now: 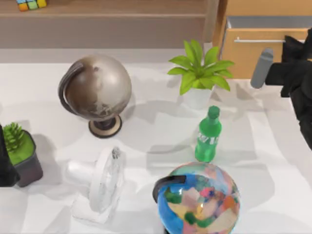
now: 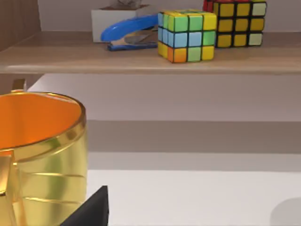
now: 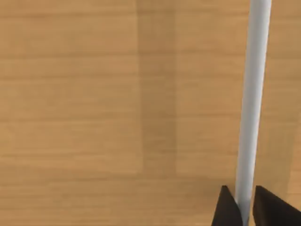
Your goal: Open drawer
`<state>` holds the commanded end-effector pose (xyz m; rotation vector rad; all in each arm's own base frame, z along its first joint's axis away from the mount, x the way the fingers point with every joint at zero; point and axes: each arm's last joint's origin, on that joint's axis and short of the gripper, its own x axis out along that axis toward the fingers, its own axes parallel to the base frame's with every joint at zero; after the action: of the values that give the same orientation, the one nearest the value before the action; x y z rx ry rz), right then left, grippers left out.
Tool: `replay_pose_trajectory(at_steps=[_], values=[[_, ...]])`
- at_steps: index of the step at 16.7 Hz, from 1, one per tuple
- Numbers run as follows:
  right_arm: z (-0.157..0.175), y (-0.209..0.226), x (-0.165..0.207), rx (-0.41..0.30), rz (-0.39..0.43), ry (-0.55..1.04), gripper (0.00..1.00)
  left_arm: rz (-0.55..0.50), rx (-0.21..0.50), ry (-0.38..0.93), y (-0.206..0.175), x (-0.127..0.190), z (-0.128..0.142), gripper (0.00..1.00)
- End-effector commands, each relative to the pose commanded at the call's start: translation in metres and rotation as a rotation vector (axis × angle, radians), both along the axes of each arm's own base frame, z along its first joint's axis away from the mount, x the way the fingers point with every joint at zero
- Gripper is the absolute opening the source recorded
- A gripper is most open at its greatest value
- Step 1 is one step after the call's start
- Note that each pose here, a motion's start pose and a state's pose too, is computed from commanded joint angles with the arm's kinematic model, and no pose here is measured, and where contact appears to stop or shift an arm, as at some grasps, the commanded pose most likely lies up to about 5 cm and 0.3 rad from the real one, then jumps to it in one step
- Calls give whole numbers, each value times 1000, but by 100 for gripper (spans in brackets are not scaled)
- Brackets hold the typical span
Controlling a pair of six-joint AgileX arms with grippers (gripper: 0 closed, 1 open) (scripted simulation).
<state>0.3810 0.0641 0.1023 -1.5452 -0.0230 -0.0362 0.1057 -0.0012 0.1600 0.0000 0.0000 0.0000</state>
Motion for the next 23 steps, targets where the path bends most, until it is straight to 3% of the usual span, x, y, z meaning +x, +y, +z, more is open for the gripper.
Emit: replay_pose_trajectory(at_steps=[9,16,23], values=[[-12,4,-16,-20,-11,32,0,0,0,0,0,0,0,100],[-17,4,-72,-20,-3,52,0,0,0,0,0,0,0,100],[-15,5,-79,-21,-5,44,0,0,0,0,0,0,0,100]])
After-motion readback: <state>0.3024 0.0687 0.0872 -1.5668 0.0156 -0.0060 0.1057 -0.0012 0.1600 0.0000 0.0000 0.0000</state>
